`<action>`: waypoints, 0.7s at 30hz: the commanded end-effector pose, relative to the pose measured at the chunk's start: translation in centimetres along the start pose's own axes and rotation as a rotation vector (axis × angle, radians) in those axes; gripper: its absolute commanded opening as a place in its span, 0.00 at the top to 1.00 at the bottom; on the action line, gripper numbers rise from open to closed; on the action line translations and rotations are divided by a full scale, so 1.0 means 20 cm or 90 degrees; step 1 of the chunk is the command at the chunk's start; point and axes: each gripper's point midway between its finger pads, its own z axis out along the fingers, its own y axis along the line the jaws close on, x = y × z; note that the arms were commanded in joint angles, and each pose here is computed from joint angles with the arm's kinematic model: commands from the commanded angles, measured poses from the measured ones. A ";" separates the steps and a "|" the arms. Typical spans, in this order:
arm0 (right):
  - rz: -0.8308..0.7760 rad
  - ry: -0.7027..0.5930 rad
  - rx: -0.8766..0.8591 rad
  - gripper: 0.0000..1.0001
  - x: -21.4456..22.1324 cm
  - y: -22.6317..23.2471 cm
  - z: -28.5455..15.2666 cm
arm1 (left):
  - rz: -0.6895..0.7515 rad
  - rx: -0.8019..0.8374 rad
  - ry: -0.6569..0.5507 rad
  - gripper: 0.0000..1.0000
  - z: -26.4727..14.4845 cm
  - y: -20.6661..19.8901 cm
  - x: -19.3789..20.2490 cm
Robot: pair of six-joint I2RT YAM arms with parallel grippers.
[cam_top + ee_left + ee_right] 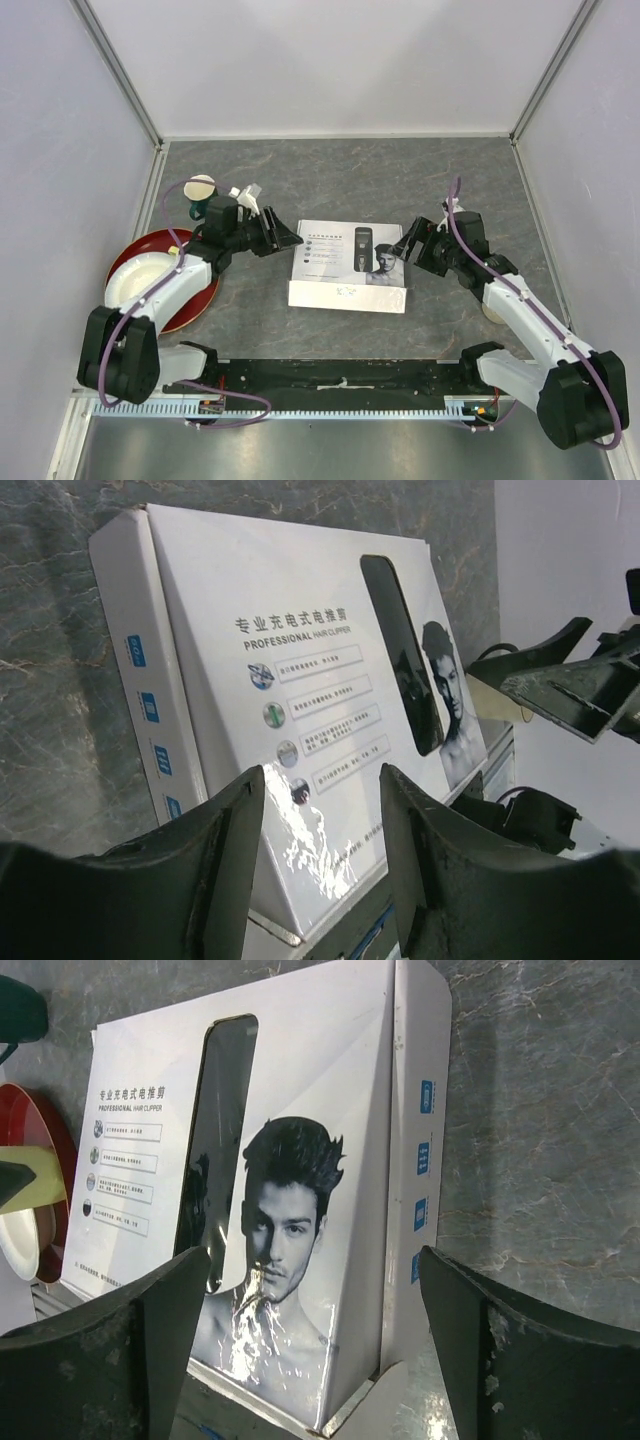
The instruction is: Sort the hair-cutting tools
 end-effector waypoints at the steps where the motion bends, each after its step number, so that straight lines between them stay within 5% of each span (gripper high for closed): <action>1: -0.009 0.006 0.011 0.06 0.02 -0.01 -0.05 | 0.028 0.014 -0.008 0.43 -0.09 -0.06 0.03; 14: -0.056 0.143 -0.015 0.09 0.36 0.03 -0.17 | -0.042 0.024 0.087 0.43 -0.20 -0.02 0.36; 21: -0.039 0.200 0.023 0.16 0.47 -0.05 -0.23 | -0.058 0.011 0.140 0.54 -0.19 -0.02 0.50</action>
